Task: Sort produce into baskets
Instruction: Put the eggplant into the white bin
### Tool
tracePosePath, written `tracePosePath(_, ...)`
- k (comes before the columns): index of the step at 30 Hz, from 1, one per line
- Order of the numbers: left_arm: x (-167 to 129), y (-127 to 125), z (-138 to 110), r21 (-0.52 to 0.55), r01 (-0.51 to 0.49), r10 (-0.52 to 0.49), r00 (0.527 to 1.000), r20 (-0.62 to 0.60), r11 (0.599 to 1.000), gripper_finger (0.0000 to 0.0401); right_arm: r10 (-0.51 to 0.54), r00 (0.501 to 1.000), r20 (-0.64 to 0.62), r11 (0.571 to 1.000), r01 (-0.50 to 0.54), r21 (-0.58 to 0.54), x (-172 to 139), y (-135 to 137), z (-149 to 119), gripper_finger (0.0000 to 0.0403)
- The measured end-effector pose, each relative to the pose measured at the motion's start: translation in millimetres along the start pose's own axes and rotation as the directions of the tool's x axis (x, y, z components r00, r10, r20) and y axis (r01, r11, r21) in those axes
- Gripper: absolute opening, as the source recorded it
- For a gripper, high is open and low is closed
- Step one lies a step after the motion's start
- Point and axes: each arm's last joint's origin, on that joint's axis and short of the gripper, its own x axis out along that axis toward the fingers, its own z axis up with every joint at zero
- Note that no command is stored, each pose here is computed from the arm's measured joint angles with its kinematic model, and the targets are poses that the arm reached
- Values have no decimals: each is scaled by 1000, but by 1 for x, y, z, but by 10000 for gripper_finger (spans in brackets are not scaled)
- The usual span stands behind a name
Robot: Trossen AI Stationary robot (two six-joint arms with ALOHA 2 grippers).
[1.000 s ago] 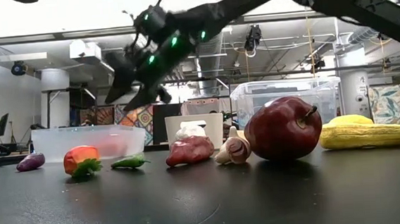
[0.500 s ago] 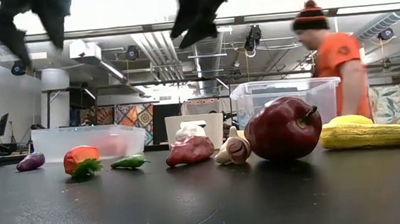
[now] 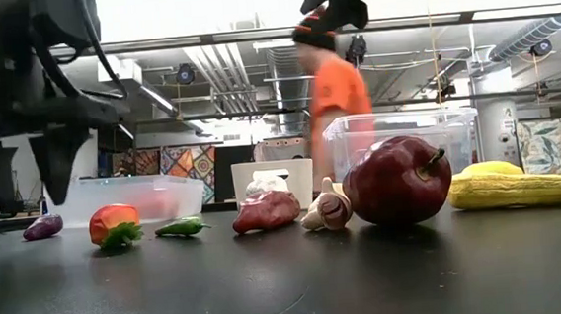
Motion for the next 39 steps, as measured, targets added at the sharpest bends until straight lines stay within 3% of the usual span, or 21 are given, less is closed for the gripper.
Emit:
tracePosePath(3,5,0,1,-2,-5,5,999,51,1000,242,-3,1000,2,1000,3,10,-5,-1,-7,265)
tracePosePath(12,26,2,-2,-26,-20,21,998,53,999,207,-3,1000,-5,1000,3,5,-8,-1,-12,262)
tracePosePath(23,30,-7,-5,-31,-22,23,999,44,999,65,-1,1000,-13,1000,0,-18,-8,-1,-13,265)
tracePosePath(29,-14,-42,-5,40,176,-176,984,3,984,32,-2,1000,-26,1000,2,-11,-13,-1,-15,257)
tracePosePath(33,-58,-73,7,230,331,-339,941,-5,915,36,0,1000,-10,1000,0,26,-25,-1,-15,256)
tracePosePath(36,-82,-92,32,332,373,-410,911,47,866,36,19,1000,-9,997,-18,75,-34,0,-17,260)
tracePosePath(39,-92,-105,72,398,362,-443,887,131,843,36,47,999,-16,990,-44,135,-43,1,-19,264)
